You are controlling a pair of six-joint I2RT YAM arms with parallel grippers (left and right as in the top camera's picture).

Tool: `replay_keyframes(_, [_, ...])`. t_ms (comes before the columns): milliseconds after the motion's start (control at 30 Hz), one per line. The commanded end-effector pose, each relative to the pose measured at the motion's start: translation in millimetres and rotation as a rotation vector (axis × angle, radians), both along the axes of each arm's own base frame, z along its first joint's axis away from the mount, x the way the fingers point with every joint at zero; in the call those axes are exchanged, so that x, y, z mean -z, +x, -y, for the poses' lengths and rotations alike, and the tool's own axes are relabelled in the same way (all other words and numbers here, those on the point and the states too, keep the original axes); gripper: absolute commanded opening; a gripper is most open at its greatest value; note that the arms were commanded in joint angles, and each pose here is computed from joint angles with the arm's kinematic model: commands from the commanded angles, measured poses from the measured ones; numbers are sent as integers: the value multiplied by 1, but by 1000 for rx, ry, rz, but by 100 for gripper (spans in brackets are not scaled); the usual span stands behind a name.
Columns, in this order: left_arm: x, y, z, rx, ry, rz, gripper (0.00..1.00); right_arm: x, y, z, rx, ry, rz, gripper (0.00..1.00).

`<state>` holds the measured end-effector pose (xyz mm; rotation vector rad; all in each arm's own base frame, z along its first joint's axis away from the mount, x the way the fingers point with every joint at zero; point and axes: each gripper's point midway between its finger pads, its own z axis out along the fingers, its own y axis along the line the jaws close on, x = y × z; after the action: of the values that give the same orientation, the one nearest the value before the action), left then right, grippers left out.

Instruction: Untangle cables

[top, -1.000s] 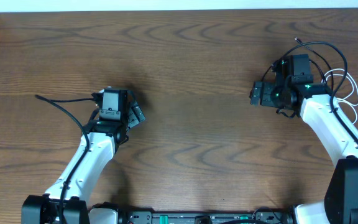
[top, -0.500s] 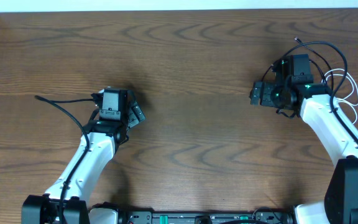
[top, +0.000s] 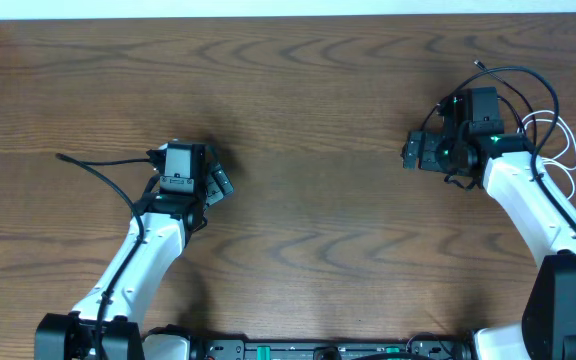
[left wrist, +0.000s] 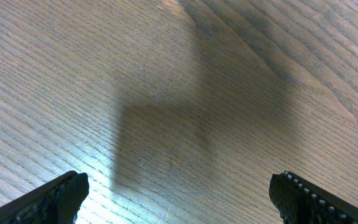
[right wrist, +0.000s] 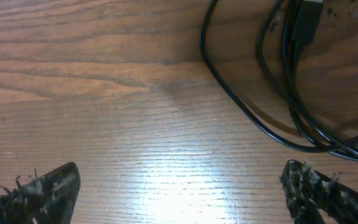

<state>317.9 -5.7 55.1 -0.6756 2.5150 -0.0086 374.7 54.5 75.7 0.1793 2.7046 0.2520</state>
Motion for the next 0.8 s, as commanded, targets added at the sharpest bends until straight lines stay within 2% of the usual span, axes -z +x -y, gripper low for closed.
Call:
replay_keyframes(0, [-7, 3, -4, -20, 8, 26, 98, 1, -2, -3, -5, 5, -5, 99])
replay_keyframes(267, [5, 1, -5, -19, 10, 53, 98, 1, -1, -2, -4, 5, -5, 99])
replay_keyframes(500, [20, -5, -5, -19, -3, 152, 98, 1, -1, -2, -4, 5, -5, 99])
replay_keyframes(767, [18, -23, -10, -30, 3, 223, 98, 1, -1, -2, -4, 5, -5, 99])
